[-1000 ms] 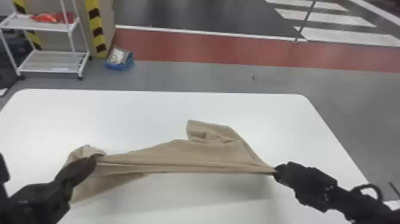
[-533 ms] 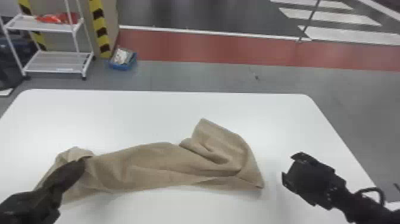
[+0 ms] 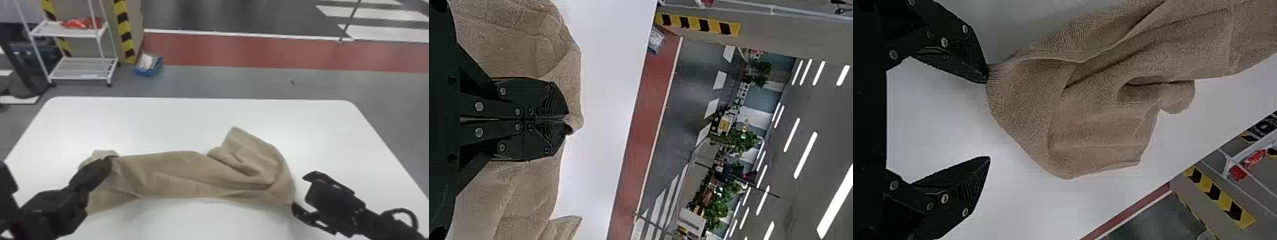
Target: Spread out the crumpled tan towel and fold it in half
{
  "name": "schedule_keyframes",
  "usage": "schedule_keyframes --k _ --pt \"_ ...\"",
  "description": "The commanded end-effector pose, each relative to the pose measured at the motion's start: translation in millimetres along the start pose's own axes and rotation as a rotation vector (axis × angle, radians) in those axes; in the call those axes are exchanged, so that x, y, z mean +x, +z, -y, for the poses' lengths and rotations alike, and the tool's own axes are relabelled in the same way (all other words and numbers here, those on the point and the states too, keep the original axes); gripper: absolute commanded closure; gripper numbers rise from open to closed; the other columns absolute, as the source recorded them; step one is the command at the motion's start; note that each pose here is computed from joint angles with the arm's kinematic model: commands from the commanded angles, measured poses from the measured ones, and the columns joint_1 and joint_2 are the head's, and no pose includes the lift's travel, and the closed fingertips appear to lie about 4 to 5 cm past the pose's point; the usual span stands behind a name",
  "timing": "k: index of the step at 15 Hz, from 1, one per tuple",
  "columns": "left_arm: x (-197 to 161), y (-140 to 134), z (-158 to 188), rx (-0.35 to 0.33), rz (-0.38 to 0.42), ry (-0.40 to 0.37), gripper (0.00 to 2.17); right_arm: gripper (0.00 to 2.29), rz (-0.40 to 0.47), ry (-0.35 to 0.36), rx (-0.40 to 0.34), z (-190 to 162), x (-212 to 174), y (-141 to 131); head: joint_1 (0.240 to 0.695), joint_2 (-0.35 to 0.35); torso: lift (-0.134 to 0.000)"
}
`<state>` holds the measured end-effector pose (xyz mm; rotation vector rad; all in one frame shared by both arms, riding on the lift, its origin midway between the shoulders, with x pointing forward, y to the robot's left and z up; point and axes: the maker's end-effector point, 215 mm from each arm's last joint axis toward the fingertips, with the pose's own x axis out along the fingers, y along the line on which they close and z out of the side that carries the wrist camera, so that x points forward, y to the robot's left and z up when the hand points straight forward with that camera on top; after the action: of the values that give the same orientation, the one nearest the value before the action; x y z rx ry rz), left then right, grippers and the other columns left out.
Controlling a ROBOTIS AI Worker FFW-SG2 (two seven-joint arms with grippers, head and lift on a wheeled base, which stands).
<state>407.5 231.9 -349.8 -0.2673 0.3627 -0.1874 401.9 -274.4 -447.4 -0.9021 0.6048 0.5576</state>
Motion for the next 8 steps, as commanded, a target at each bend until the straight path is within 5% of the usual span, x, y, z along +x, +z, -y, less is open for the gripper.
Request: schedule_keyframes --k 1,8 --pt "-1 2 1 0.002 0.002 -0.001 1.44 0.41 0.011 0.034 -0.001 -10 6 9 0.695 -0.061 -0.124" --pt "-1 3 3 0.004 0.003 -0.004 1.44 0.41 0.087 0.194 0.031 -38 -11 34 0.695 -0.01 -0.124"
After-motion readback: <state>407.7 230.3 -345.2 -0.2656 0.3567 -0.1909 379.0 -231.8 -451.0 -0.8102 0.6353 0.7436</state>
